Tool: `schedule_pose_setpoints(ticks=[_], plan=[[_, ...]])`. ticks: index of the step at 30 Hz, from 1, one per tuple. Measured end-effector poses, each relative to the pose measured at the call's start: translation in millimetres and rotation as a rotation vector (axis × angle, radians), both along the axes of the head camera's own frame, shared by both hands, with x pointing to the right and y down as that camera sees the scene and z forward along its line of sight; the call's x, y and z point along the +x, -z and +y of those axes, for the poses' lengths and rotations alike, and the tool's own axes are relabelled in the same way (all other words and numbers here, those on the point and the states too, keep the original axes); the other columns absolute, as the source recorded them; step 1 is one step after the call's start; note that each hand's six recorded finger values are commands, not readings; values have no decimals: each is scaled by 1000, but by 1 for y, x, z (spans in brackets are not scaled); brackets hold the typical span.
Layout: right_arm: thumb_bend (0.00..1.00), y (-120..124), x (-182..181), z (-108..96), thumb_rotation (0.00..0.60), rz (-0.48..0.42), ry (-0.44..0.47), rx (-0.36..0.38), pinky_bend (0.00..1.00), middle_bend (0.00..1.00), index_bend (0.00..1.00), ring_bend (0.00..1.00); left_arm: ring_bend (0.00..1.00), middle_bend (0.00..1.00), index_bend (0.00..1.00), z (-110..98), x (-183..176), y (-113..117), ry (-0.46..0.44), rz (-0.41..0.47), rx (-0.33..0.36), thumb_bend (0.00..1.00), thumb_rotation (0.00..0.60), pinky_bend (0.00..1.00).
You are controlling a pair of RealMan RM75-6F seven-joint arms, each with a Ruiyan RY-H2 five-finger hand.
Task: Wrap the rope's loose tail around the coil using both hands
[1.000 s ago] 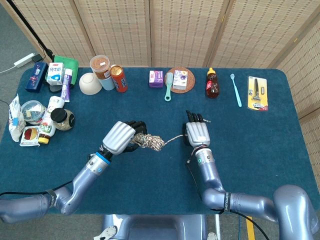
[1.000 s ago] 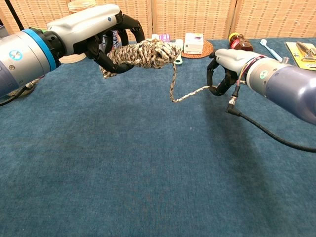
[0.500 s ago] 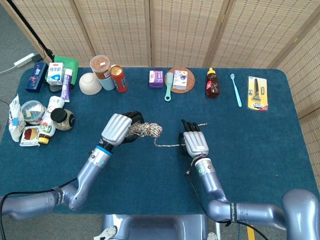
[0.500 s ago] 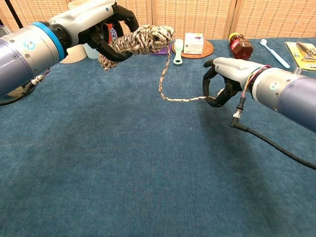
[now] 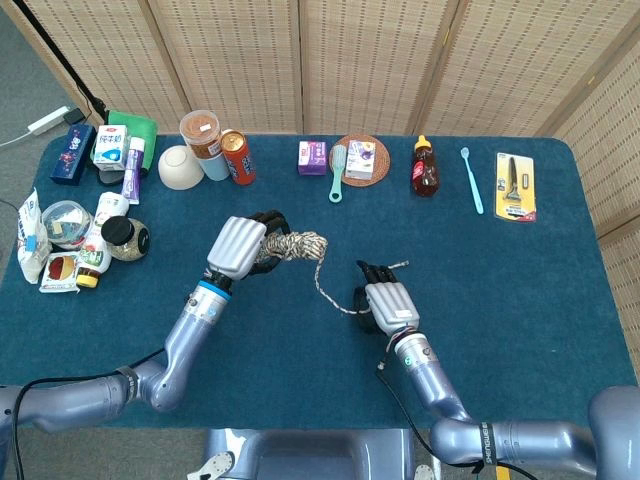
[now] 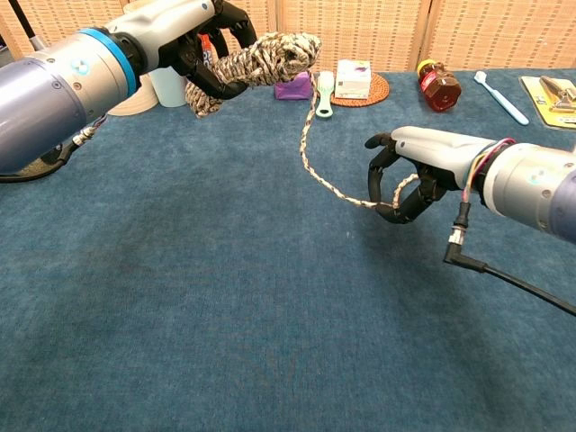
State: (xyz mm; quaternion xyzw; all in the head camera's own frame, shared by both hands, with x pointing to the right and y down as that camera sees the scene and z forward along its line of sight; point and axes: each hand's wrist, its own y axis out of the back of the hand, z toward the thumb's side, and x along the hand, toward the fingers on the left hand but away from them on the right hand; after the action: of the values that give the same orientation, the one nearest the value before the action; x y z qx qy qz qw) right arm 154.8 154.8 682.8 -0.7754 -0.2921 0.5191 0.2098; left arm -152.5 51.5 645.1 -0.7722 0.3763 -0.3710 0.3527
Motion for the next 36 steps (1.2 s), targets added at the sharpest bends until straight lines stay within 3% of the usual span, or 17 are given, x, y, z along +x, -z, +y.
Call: schedule_pose_setpoints(ticks=[9, 19, 36], plan=[[605, 42, -1, 23, 600, -140, -7, -90, 0, 6, 638, 0, 415, 355, 553, -4, 6, -20, 16, -55, -27, 434, 600, 614], [606, 79, -22, 33, 600, -251, 20, -128, 0, 6, 638, 0, 417, 355, 553, 1, 9, -41, 10, -110, -50, 435, 600, 614], [606, 89, -61, 52, 600, -336, 22, -271, 0, 6, 637, 0, 418, 355, 553, 6, 17, -55, 34, -81, -106, 436, 600, 614]])
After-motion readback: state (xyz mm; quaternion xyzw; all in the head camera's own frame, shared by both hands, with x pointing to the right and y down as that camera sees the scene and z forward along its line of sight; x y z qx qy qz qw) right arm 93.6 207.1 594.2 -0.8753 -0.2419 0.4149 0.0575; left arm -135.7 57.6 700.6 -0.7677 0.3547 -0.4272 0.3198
